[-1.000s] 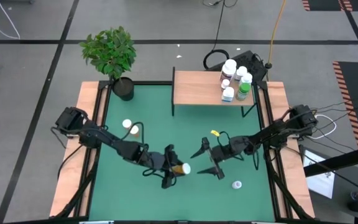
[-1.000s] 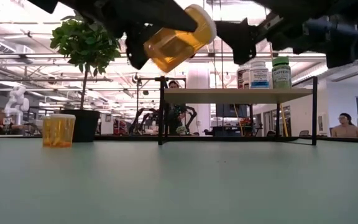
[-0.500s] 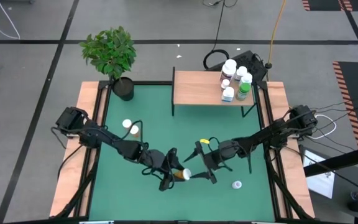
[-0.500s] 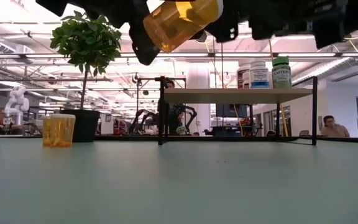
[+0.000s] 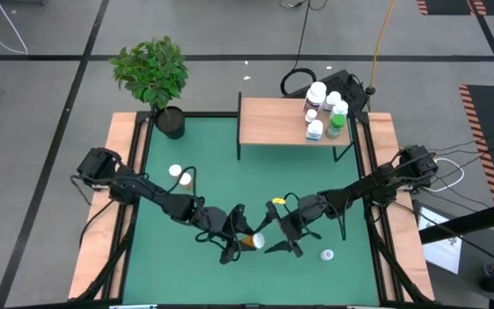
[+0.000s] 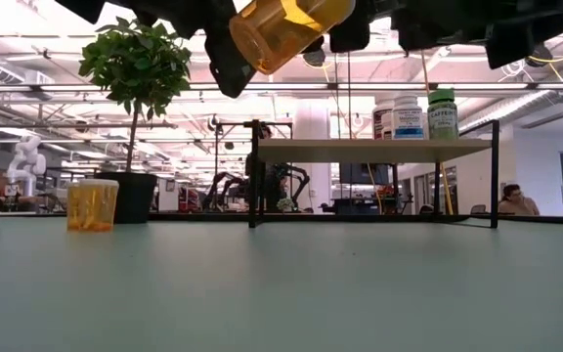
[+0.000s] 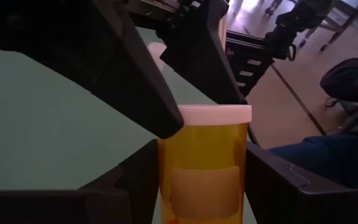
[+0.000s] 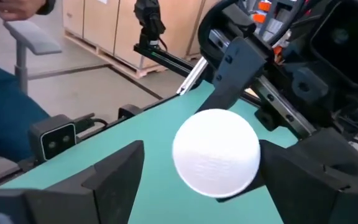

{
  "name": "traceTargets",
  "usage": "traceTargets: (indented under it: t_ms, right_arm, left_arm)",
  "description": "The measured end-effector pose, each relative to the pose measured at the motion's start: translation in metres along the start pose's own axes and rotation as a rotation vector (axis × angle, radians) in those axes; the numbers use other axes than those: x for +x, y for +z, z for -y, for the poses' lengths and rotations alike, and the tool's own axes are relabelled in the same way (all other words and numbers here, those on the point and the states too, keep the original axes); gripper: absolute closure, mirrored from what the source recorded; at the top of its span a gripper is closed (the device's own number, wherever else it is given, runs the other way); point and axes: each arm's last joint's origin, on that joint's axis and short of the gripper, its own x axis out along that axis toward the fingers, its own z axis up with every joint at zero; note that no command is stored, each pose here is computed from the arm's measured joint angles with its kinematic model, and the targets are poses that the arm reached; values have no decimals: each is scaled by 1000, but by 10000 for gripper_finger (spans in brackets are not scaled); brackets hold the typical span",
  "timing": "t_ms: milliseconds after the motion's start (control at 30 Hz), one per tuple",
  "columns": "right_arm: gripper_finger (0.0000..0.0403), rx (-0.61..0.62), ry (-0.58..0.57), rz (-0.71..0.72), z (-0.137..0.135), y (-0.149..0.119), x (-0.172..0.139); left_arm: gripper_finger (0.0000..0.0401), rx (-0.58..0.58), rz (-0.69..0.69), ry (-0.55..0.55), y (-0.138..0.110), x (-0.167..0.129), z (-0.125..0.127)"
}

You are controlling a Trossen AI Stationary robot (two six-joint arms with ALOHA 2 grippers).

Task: Pick and place medicine bottles onto shelf by color
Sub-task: Put the bottom orange pill bottle on the shelf

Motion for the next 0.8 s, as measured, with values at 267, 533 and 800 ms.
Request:
traceTargets:
  t_ms: [267,533,800]
  right_arm:
    - [113,-47,-48,-13,1,0,0]
    - [142,-52,-52,-19,2,-1,0]
    - [198,-5,-63,-31,7,-3,-1]
  left_arm:
    - [201,0,12,14,3,0,-5]
    - [201,-12,16,12,3,0,-5]
    - [201,-29,47,2,6,0,-5]
